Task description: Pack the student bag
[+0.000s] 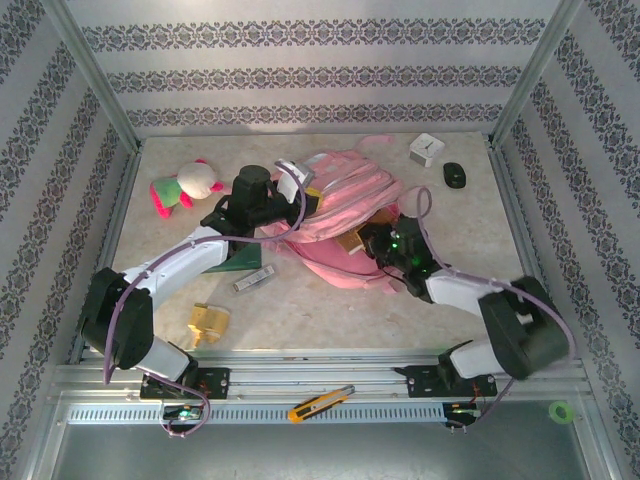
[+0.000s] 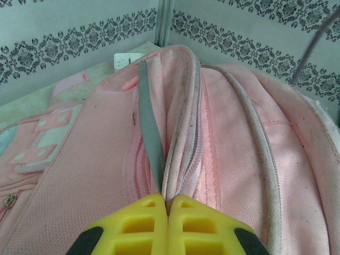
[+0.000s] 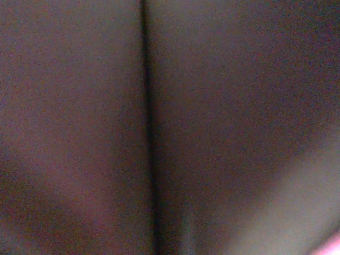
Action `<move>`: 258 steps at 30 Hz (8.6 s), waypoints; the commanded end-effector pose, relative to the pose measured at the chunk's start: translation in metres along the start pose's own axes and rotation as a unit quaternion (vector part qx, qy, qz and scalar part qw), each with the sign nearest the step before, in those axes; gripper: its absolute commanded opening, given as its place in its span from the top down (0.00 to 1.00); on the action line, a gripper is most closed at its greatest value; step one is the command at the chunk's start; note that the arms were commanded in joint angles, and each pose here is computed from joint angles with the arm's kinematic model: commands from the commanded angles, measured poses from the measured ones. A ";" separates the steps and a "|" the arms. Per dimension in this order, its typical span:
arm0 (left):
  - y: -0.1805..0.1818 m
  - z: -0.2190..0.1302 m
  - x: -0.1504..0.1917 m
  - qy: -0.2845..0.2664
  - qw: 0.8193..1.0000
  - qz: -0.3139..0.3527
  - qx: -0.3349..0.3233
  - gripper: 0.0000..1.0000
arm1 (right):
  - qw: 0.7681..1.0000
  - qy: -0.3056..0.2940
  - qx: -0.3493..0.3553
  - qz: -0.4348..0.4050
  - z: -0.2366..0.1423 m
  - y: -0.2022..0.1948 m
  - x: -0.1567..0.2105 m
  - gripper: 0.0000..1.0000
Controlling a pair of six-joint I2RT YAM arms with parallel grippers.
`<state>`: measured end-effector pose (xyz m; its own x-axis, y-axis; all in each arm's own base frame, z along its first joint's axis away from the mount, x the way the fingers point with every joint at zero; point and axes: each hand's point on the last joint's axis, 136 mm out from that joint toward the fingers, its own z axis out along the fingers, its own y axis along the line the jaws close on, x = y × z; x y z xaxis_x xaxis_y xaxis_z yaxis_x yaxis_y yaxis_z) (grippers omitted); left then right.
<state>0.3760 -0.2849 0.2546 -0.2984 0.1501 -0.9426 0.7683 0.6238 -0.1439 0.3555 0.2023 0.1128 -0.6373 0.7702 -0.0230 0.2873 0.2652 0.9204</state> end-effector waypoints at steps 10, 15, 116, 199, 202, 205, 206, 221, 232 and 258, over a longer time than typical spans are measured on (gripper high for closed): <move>-0.013 -0.016 -0.075 -0.107 0.993 0.045 0.028 1.00 | 0.993 -0.022 -0.112 0.019 0.087 0.053 -0.016 0.94; -0.008 -0.017 -0.079 -0.109 0.993 0.048 0.021 1.00 | 0.997 -0.007 -0.069 0.030 0.097 0.031 -0.012 0.64; 0.015 -0.025 -0.075 -0.089 0.994 0.058 -0.027 1.00 | 0.983 -0.023 0.139 -0.114 0.050 -0.007 0.001 0.92; 0.052 -0.053 -0.015 0.017 0.994 -0.049 -0.098 0.37 | 0.975 -0.006 0.129 -0.178 -0.097 0.018 -0.006 0.34; 0.064 -0.063 0.009 0.042 0.985 -0.098 -0.137 0.36 | 0.968 0.012 0.128 -0.214 -0.113 0.033 -0.005 0.32; 0.072 -0.071 0.038 0.066 0.974 -0.135 -0.168 0.36 | 0.940 0.075 0.114 -0.313 -0.104 0.053 0.018 0.32; 0.075 -0.074 0.047 0.068 0.970 -0.149 -0.179 0.36 | 0.917 0.096 0.114 -0.369 -0.100 0.058 0.027 0.33; 0.109 -0.141 0.112 0.043 0.915 -0.285 -0.281 0.36 | 0.322 0.298 0.077 -0.895 -0.008 -0.020 0.102 0.38; 0.105 -0.144 0.128 0.062 0.918 -0.275 -0.279 0.36 | 0.245 0.202 0.204 -0.926 0.046 -0.059 0.038 0.87; 0.054 -0.089 0.094 -0.074 0.968 -0.230 -0.063 0.40 | 0.590 0.171 -0.001 -0.789 -0.041 0.150 0.079 1.00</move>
<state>0.3295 -0.1540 0.1504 -0.6108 -0.2487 -0.7518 0.3825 0.7386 -0.5551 0.3160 0.2602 0.2214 -0.2463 -0.7119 -0.6577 -0.8681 0.4638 -0.1769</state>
